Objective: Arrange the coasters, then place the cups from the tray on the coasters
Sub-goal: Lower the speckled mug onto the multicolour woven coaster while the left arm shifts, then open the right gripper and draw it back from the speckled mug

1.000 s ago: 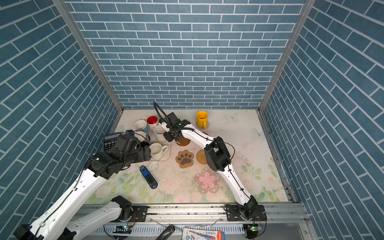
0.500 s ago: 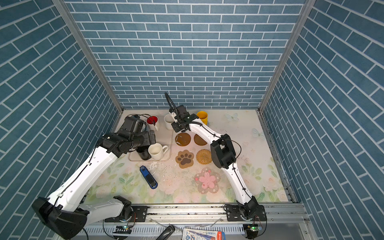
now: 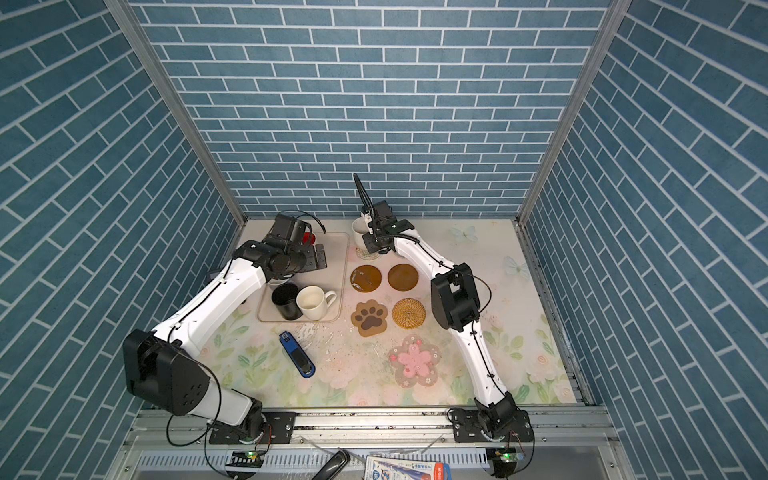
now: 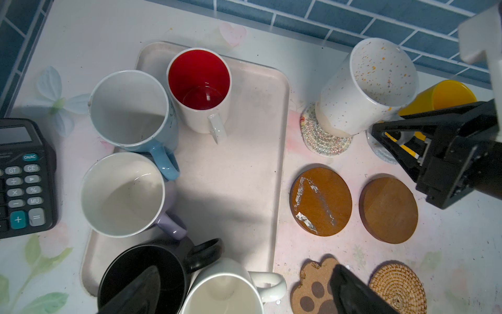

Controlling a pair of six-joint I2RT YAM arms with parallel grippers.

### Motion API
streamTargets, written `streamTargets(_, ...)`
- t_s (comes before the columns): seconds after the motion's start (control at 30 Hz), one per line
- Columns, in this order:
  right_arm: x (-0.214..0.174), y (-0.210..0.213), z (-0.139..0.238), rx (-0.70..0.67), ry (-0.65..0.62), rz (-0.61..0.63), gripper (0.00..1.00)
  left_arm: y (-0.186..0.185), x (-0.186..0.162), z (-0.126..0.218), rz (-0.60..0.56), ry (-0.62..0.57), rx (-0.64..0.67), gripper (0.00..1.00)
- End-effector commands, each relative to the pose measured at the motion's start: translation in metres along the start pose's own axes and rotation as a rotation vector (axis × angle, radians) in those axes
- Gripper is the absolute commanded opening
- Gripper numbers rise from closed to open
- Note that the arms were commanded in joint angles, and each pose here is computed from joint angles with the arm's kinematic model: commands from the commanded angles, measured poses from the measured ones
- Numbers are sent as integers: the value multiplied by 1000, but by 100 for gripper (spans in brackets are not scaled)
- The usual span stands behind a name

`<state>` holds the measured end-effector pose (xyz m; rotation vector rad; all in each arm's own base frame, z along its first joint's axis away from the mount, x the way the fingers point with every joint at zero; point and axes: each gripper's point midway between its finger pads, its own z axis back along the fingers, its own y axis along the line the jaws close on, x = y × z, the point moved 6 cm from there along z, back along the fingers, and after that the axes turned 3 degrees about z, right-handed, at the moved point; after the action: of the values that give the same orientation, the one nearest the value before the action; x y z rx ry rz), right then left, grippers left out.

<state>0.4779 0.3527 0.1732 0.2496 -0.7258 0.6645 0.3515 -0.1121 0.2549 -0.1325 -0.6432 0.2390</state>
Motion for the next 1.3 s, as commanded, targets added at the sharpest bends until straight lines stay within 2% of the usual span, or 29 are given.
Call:
streamTargets(0.0,49,1,29,2,-180,9,0,-3,12,0,8,-36,-16,99)
streamTargets(0.27,44,-1,22,-7,-176,6,0,-1,10,-6,12,-31,-9,99)
streamTargets(0.97,14,-15,-10,-54,-102,-25,0,13,-2,7,12,-30,3,99)
streamTargets(1.03,13,-14,-9,-50,-98,-24,17,13,-3,7,12,-30,6,99)
streamTargets(1.13,11,-13,-5,-47,-106,-26,34,15,-3,9,14,-32,16,99)
streamTargets(1.27,13,-12,6,-45,-126,-27,47,17,-2,17,15,-39,19,99)
